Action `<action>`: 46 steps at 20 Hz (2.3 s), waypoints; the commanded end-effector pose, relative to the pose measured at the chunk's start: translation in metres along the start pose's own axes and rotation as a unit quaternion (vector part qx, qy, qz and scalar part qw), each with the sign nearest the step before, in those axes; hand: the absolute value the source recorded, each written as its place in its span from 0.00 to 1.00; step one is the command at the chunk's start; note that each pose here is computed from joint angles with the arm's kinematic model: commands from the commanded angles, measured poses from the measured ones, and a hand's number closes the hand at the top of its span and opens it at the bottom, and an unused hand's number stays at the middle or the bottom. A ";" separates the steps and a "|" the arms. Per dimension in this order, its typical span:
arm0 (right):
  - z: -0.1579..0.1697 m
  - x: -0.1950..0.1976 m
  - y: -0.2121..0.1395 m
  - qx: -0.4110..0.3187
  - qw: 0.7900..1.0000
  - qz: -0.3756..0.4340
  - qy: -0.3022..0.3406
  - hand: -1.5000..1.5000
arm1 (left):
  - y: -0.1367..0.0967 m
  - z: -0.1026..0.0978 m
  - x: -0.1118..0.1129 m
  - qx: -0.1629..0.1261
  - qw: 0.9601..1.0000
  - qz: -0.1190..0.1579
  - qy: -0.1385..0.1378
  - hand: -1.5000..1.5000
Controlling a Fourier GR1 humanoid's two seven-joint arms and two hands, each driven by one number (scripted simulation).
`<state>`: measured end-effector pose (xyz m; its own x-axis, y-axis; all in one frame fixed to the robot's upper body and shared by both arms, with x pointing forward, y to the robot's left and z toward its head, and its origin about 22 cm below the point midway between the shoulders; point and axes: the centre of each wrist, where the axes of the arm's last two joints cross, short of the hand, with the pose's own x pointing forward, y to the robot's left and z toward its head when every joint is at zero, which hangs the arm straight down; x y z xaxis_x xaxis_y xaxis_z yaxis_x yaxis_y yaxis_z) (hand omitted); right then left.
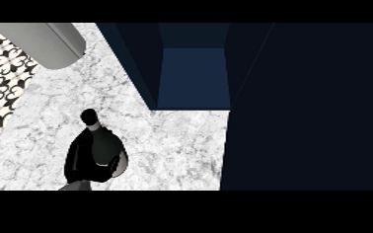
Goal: Pick up the wine, place it into the cabinet and close the cabinet
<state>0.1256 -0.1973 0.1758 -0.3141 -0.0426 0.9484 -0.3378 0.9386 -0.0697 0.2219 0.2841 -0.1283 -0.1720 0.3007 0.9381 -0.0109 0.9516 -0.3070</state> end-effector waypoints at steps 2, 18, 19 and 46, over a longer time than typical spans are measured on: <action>0.037 0.042 0.000 0.015 0.999 -0.015 -0.031 0.00 | -0.011 0.009 0.016 0.012 0.998 0.031 -0.044 1.00; 0.020 0.034 -0.008 0.016 0.999 -0.012 -0.032 0.00 | -0.172 -0.029 0.099 -0.050 0.998 0.014 -0.033 1.00; 0.035 0.046 -0.001 0.016 0.999 -0.025 -0.031 0.00 | -0.165 -0.039 0.102 -0.040 0.998 0.014 -0.044 1.00; 0.029 0.040 -0.008 0.023 0.999 -0.014 -0.039 0.00 | -0.229 -0.097 0.046 0.024 0.997 -0.063 0.038 1.00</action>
<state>0.1264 -0.2045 0.1752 -0.3162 -0.0311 0.9482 -0.3490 0.9332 -0.0857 0.3138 0.0873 0.0208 -0.1165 0.1969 0.9735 -0.0570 0.9772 -0.2044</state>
